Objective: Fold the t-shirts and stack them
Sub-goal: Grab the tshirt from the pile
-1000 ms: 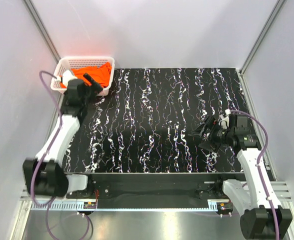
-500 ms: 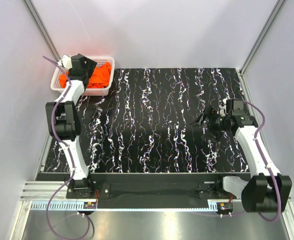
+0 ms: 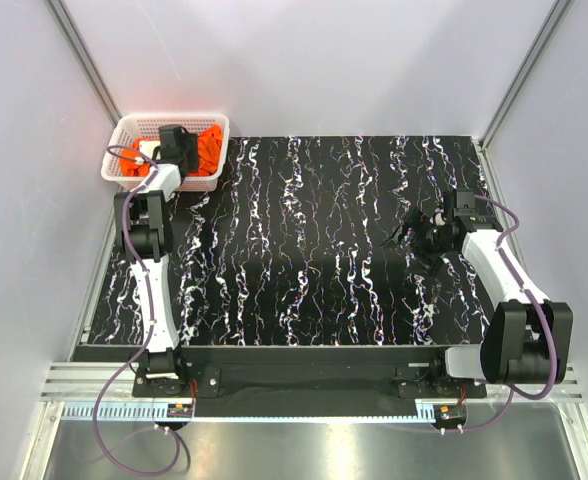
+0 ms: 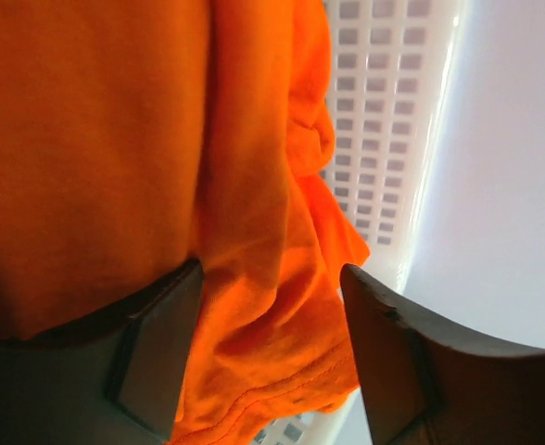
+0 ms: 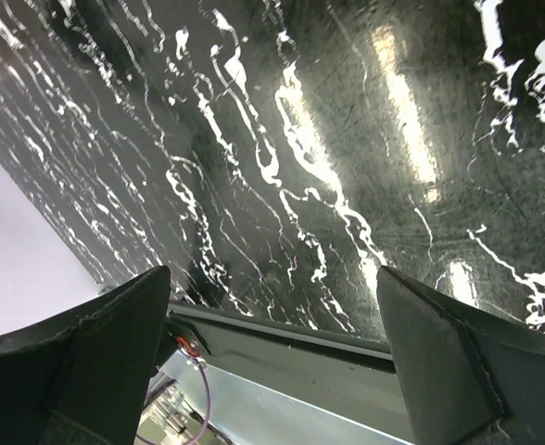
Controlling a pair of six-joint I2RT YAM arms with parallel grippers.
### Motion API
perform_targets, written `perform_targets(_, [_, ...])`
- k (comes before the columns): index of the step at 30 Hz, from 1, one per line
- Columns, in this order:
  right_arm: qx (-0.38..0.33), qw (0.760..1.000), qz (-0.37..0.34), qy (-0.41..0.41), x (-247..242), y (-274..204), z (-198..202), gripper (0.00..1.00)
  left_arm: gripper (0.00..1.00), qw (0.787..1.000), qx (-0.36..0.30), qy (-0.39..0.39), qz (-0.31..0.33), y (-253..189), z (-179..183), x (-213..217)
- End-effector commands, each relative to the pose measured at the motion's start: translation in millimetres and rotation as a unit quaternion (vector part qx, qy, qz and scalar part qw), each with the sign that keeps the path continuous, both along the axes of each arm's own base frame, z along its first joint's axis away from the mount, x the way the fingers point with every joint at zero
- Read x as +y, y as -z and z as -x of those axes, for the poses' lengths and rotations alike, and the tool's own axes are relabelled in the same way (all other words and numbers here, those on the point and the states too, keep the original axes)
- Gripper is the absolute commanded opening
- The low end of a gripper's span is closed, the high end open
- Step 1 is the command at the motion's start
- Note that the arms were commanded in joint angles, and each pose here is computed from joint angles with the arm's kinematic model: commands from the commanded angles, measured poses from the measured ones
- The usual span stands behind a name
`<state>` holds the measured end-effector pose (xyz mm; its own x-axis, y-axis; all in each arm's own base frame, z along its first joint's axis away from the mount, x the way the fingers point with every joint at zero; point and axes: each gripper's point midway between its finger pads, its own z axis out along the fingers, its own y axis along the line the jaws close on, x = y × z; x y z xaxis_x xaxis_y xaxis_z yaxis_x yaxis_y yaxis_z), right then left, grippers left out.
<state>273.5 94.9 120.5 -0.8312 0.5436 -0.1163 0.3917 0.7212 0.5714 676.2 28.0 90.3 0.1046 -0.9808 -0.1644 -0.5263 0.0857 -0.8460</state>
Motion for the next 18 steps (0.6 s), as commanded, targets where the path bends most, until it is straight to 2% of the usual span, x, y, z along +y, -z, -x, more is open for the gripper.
perform_targets(1, [-0.023,1.0,0.01,0.016,-5,-8,-21,1.0,0.65,0.998,-0.015,-0.044,0.04,-5,-10,11])
perform_targets(4, [-0.017,1.0,0.008,0.02,-5,-4,-25,1.0,0.54,0.998,-0.021,-0.04,0.053,-2,-17,9])
perform_targets(6, [-0.013,1.0,0.007,0.022,-5,-3,-27,1.0,0.39,0.998,-0.034,-0.03,0.053,-8,-22,6])
perform_targets(9, [-0.011,1.0,0.004,0.019,-4,-2,-29,1.0,0.21,0.997,-0.056,-0.015,0.048,-31,-25,4])
perform_targets(11, [-0.012,1.0,0.0,0.014,-2,-3,-30,1.0,0.13,0.997,-0.072,-0.004,0.041,-52,-24,1])
perform_targets(12, [-0.012,1.0,-0.002,0.011,-2,-3,-30,1.0,0.05,0.996,-0.086,0.001,0.034,-64,-26,1])
perform_targets(14, [-0.014,1.0,-0.007,0.004,0,-4,-31,1.0,0.01,0.994,-0.105,0.008,0.028,-92,-22,-1])
perform_targets(17, [-0.019,1.0,-0.013,-0.005,3,-8,-30,1.0,0.0,0.992,-0.121,0.019,0.015,-120,-14,-4])
perform_targets(18, [-0.021,1.0,-0.014,-0.009,3,-8,-29,1.0,0.0,0.99,-0.136,0.023,0.008,-144,-8,-6])
